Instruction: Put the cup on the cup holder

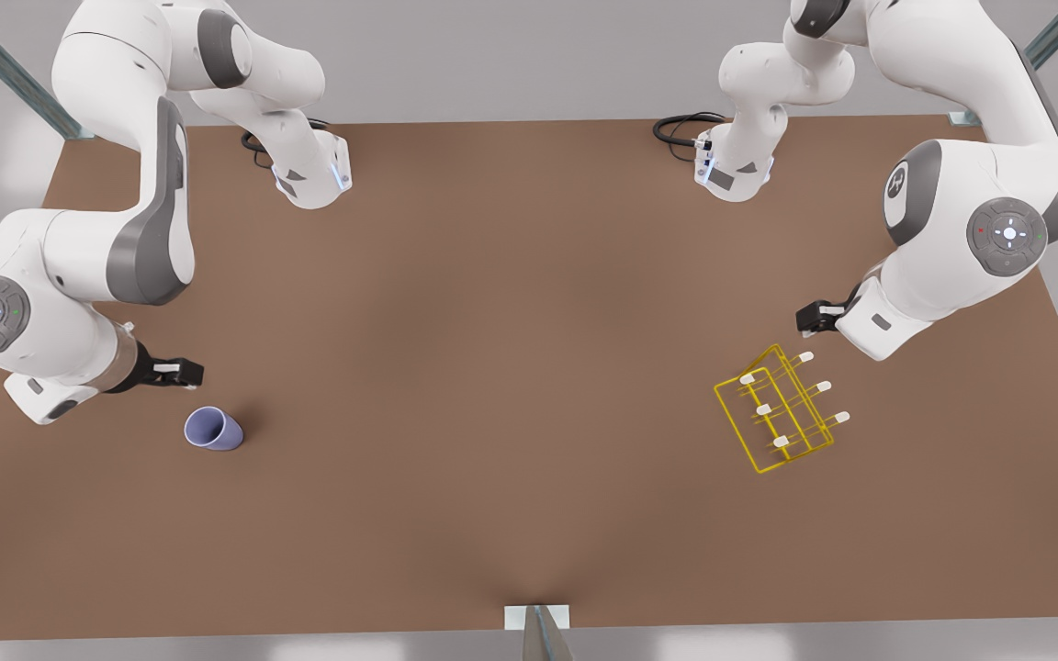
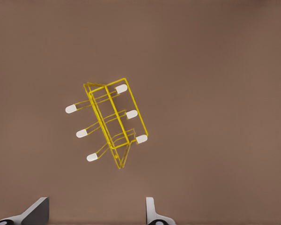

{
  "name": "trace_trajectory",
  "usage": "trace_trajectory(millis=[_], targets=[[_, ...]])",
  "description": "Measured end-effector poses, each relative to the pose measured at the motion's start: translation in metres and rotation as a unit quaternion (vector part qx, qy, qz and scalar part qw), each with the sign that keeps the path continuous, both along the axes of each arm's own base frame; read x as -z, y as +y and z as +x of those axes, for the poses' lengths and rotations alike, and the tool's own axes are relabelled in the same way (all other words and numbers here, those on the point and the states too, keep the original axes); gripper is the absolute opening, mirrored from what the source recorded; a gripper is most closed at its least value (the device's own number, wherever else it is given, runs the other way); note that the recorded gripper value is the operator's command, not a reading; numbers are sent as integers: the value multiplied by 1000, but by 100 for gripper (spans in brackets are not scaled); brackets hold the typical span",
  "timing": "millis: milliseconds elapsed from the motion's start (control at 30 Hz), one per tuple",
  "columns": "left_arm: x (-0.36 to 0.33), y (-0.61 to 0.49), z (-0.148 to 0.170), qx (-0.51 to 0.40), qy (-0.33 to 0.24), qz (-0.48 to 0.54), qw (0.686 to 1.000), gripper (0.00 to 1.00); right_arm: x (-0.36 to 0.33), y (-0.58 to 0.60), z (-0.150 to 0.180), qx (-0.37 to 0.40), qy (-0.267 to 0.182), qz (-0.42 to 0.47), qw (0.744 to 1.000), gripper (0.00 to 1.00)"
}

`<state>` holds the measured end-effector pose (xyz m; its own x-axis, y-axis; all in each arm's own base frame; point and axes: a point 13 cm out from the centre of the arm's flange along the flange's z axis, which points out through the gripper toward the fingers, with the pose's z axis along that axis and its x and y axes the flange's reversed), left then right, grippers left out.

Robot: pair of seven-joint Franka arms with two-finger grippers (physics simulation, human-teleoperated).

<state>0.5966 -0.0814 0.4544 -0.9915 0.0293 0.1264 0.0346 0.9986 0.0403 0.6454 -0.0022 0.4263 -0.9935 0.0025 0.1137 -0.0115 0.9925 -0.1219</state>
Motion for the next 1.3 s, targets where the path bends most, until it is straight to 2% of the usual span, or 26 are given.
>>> trace_trajectory(millis=[133, 233, 333, 400, 567, 800, 933, 1133, 1300], targets=[[0, 0, 0, 0, 0, 0, 1000, 100, 25, -1, -2, -1, 23, -1, 1000, 100], [0, 0, 0, 0, 0, 0, 1000, 100, 80, 9, -14, -12, 60, 0, 998, 100], [0, 0, 0, 0, 0, 0, 1000, 100, 137, 18, -17, -22, 64, 10, 998, 100], [0, 0, 0, 0, -1, 0, 1000, 100, 164, 17, -9, -18, 41, 29, 999, 100], [0, -1, 0, 0, -1, -1, 1000, 100, 186, 1, 40, -24, -47, 39, 998, 100], [4, -3, 0, 2, 2, -1, 1000, 100, 212, -33, 63, -31, -91, 38, 995, 100], [7, -7, 1, 5, 5, -1, 1000, 100, 228, -37, 56, -37, -87, 44, 995, 100], [8, -8, 0, 6, 7, -2, 1000, 100, 238, -38, 9, -43, -58, 61, 995, 100], [9, -8, 0, 6, 8, -1, 1000, 100, 242, -39, -6, -52, -48, 65, 995, 100]])
